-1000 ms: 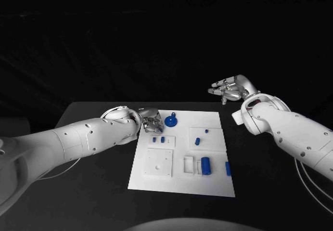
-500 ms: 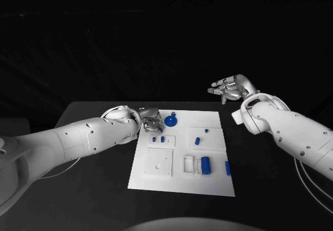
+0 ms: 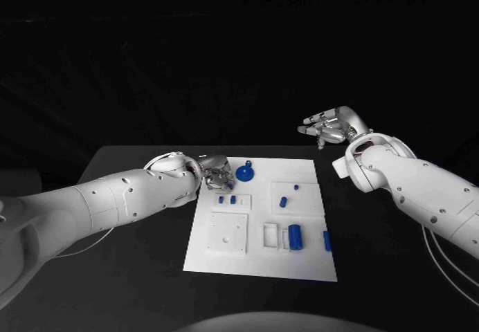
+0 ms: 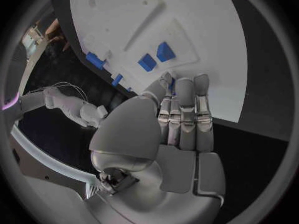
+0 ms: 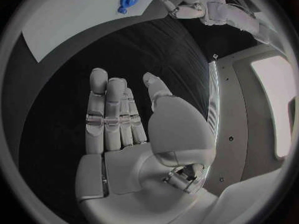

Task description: Assemble the parts on the task board

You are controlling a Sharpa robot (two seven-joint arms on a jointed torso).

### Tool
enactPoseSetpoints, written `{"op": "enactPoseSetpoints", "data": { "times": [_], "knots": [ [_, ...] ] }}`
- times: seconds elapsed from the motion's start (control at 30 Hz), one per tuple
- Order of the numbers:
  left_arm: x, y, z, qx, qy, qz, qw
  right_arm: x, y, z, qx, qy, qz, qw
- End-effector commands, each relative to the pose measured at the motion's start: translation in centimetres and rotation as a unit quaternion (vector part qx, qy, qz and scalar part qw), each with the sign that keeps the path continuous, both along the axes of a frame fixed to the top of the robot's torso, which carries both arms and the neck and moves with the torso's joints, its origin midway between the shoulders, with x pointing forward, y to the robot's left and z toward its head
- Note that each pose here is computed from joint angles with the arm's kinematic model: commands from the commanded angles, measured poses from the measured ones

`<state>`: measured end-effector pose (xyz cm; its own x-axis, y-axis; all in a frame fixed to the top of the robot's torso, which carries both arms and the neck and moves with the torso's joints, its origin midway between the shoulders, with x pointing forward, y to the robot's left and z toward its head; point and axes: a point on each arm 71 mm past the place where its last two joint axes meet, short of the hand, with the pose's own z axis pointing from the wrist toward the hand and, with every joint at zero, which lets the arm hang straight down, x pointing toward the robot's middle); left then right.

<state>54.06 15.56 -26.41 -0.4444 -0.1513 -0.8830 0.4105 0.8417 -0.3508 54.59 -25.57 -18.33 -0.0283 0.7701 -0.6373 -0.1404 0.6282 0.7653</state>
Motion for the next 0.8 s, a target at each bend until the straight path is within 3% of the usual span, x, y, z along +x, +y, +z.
{"op": "enactPoseSetpoints", "data": {
  "times": [0.03,0.43,0.63,0.8],
  "knots": [
    [-0.31,0.2,-0.73,0.012,0.012,0.0,1.0,0.0,0.2,0.0,0.0,-0.001,0.007,1.0],
    [0.0,0.9,-0.54,0.004,0.0,0.022,1.0,-0.1,0.1,0.0,-0.001,-0.002,0.007,1.0],
    [0.36,1.7,-0.53,0.004,-0.001,0.04,0.999,-0.1,0.0,0.0,-0.004,0.003,0.009,1.0],
    [0.86,3.1,-0.29,-0.003,-0.011,0.061,0.998,-0.3,0.0,-0.4,-0.013,0.015,0.02,1.0]
  ]
}}
